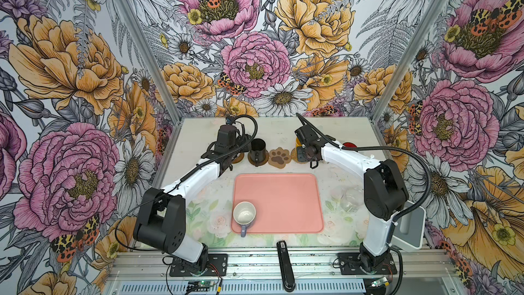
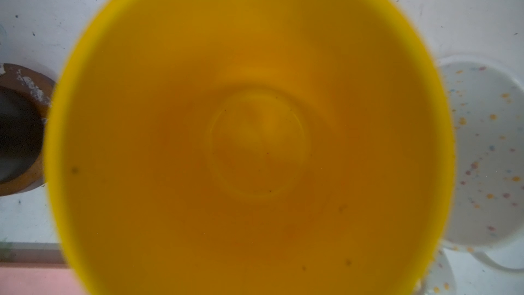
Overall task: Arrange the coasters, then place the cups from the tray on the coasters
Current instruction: 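Lower the yellow mug onto the woven coaster beside the paw coaster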
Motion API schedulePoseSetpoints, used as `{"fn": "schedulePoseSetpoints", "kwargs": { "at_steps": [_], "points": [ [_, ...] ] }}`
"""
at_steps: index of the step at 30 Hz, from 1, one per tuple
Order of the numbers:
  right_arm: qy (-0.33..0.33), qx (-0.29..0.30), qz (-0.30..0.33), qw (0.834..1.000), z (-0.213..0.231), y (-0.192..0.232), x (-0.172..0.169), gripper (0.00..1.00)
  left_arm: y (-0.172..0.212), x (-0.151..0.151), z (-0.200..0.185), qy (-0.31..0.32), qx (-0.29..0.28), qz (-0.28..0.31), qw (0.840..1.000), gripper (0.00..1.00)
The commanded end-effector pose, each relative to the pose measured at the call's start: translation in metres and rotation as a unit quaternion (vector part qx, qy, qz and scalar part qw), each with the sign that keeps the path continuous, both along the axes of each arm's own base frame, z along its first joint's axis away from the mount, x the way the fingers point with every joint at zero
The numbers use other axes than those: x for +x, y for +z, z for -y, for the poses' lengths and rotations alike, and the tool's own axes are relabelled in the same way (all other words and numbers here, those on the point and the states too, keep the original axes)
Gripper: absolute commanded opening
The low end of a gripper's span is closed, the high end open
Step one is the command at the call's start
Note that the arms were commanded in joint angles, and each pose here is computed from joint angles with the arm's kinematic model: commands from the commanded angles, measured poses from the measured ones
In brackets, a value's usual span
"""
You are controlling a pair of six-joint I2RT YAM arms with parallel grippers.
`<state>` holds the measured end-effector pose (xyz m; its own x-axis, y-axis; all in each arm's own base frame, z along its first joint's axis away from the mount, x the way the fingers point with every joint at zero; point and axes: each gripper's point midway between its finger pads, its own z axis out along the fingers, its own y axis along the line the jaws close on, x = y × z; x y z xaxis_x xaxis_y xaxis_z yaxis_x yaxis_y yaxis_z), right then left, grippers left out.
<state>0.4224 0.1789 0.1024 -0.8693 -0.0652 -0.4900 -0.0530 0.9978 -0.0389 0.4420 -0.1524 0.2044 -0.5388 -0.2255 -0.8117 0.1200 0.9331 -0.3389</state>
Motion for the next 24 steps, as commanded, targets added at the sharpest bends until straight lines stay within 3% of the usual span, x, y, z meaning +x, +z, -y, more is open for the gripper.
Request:
{"fn": "schedulePoseSetpoints", "kwargs": {
  "at_steps": [1,24],
  "points": [
    [-0.009,0.035,0.049,0.998,-0.011,0.021,0.026,0.0,0.01,-0.002,-0.009,0.013,-0.002,0.013,1.0,0.57],
    [-0.023,0.06,0.034,0.997,-0.006,0.004,0.035,0.0,0.009,-0.002,-0.014,0.019,-0.001,0.013,1.0,0.57]
  ]
}}
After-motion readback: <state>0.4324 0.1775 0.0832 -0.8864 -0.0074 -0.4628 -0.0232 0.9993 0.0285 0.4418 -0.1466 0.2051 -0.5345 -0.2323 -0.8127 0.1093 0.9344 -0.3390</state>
